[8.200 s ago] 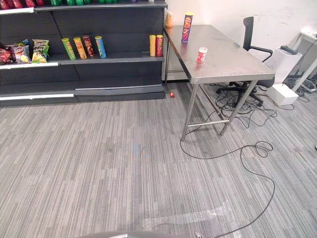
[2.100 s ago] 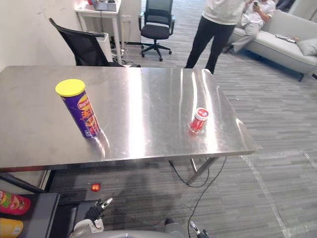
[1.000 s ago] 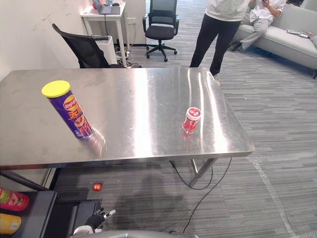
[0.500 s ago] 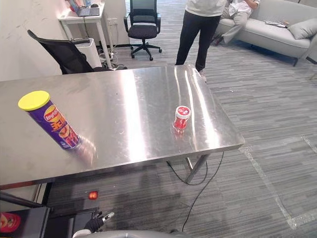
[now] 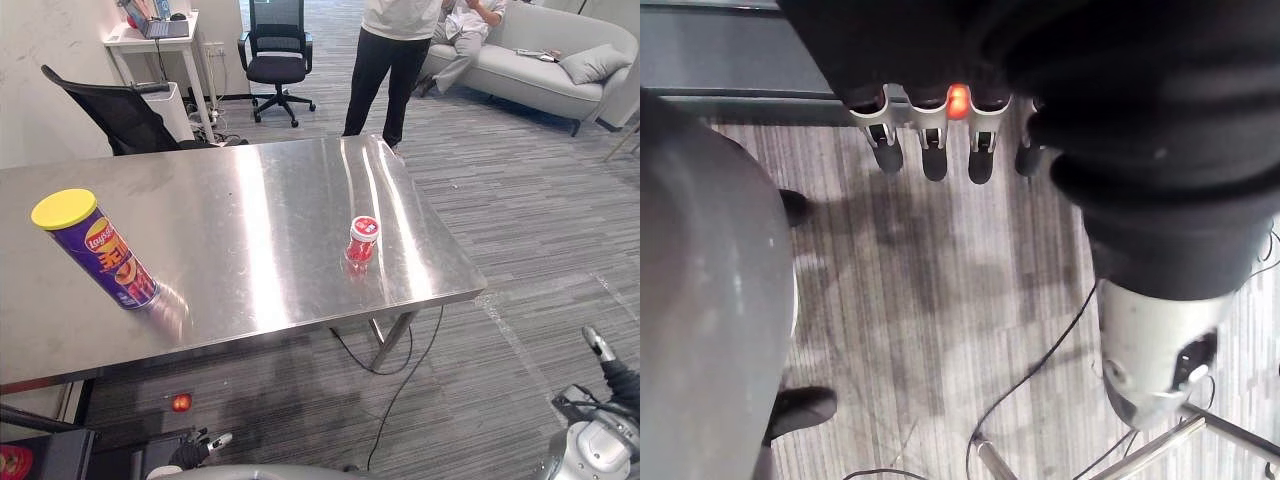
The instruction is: Put the gum and the chips on the shelf.
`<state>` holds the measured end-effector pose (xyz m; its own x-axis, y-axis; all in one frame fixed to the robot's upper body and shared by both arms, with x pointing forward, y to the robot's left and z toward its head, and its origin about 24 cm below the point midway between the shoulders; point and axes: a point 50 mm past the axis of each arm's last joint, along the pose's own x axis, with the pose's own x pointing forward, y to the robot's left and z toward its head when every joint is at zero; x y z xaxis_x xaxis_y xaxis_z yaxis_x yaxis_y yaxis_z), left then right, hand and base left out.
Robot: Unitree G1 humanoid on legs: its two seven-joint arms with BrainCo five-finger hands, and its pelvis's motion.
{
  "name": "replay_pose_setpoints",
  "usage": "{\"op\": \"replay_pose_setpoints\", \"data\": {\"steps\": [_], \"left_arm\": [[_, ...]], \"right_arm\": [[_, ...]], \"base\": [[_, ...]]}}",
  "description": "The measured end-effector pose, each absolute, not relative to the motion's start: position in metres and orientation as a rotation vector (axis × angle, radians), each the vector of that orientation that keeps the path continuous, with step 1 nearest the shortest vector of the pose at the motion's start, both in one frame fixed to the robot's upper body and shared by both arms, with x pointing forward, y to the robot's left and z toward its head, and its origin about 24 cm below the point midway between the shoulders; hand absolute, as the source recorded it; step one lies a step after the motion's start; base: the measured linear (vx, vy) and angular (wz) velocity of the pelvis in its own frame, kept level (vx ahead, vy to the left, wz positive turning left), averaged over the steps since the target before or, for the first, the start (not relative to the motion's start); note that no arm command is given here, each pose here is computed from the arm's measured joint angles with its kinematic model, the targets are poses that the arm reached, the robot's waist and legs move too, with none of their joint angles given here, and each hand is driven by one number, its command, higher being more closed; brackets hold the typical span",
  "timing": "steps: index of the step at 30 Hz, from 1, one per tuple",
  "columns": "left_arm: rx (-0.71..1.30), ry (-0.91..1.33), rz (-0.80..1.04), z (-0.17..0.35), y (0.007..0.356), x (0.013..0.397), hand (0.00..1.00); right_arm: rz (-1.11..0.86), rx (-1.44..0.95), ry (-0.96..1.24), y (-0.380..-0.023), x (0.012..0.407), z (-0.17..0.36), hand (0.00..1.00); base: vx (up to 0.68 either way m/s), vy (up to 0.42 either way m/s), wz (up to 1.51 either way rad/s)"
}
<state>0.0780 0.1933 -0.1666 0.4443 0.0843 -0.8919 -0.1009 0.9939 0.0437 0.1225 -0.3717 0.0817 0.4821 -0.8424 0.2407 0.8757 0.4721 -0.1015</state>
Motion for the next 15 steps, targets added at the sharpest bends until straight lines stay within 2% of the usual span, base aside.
{"op": "replay_pose_setpoints", "data": {"steps": [4,15], "left_arm": [[-0.023,1.095,0.117,-0.166,0.192,0.077,0.00],[-0.029,1.068,0.101,-0.164,0.192,0.077,0.00]], "right_arm": [[-0.981,-0.335,-0.273,-0.369,0.133,0.115,0.00],[-0.570,-0.581,-0.461,-0.349,0.188,0.186,0.00]], "base": [[-0.03,0.010,0.12],[0.01,0.001,0.06]]}}
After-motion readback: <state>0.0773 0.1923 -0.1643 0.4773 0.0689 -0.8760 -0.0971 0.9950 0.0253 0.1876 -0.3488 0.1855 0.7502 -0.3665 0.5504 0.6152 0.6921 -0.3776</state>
